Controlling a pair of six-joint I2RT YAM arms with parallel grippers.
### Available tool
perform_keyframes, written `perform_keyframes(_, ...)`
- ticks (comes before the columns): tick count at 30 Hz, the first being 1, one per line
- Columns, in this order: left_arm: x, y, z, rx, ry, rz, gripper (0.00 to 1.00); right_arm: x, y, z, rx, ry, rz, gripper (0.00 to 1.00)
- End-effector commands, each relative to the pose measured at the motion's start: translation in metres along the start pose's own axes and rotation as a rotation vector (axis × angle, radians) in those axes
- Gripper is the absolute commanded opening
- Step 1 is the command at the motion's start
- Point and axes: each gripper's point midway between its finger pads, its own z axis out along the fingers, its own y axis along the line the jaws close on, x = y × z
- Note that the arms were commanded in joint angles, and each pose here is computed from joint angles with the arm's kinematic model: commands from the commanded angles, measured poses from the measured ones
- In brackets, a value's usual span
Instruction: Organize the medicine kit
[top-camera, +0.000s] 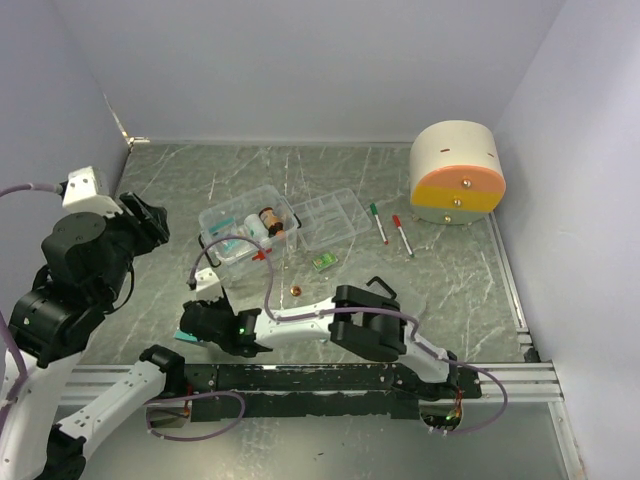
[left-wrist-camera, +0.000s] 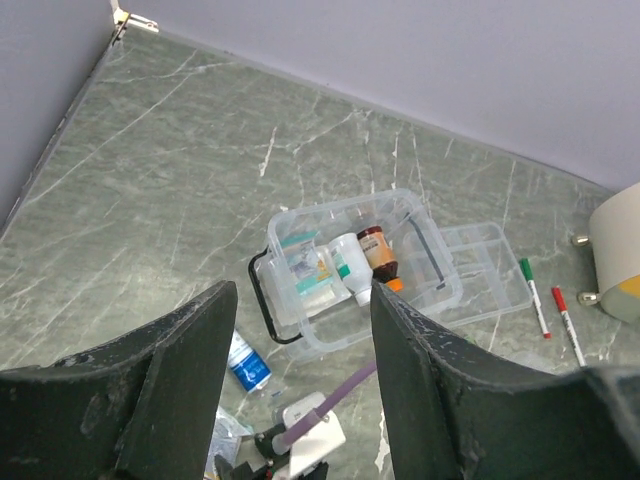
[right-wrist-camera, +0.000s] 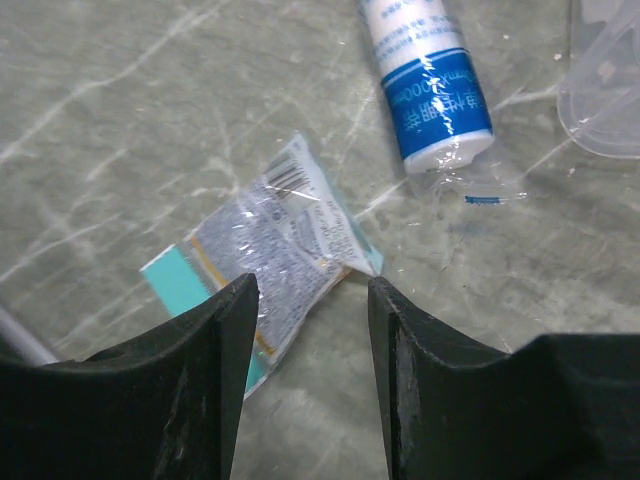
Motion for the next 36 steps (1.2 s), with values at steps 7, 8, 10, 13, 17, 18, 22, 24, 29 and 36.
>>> perform_keyframes(7,0.002,0.005,-0.002,-0.024,0.013,0.019,0.67,0.017,-0.034,0.015,0.192,0.036,-0.091,0.41)
perform_keyframes(8,0.002,0.004,-0.001,-0.020,0.013,0.021,0.67,0.019,-0.038,0.013,0.196,0.045,-0.101,0.40)
perform_keyframes(10,0.004,0.002,0.003,-0.019,0.020,0.029,0.67,0.024,-0.050,0.006,0.218,0.067,-0.124,0.38)
perform_keyframes(13,0.009,0.001,0.008,-0.021,0.035,0.037,0.67,0.032,-0.072,-0.007,0.251,0.118,-0.158,0.37)
perform_keyframes(17,0.013,-0.004,0.014,-0.009,0.049,0.044,0.67,0.032,-0.092,-0.030,0.249,0.158,-0.192,0.37)
perform_keyframes(18,0.014,-0.005,0.015,-0.007,0.052,0.044,0.67,0.029,-0.094,-0.035,0.237,0.158,-0.199,0.37)
perform_keyframes(22,0.016,-0.008,0.019,0.001,0.060,0.047,0.67,0.007,-0.090,-0.048,0.166,0.133,-0.159,0.40)
perform_keyframes(24,0.018,-0.008,0.020,-0.001,0.063,0.049,0.67,0.002,-0.082,-0.045,0.128,0.126,-0.122,0.43)
perform_keyframes(29,0.018,-0.008,0.021,-0.006,0.069,0.059,0.67,0.011,-0.064,-0.026,0.081,0.158,-0.129,0.44)
perform_keyframes(36,0.019,-0.005,0.021,-0.020,0.071,0.068,0.67,0.022,-0.078,-0.016,0.093,0.208,-0.138,0.44)
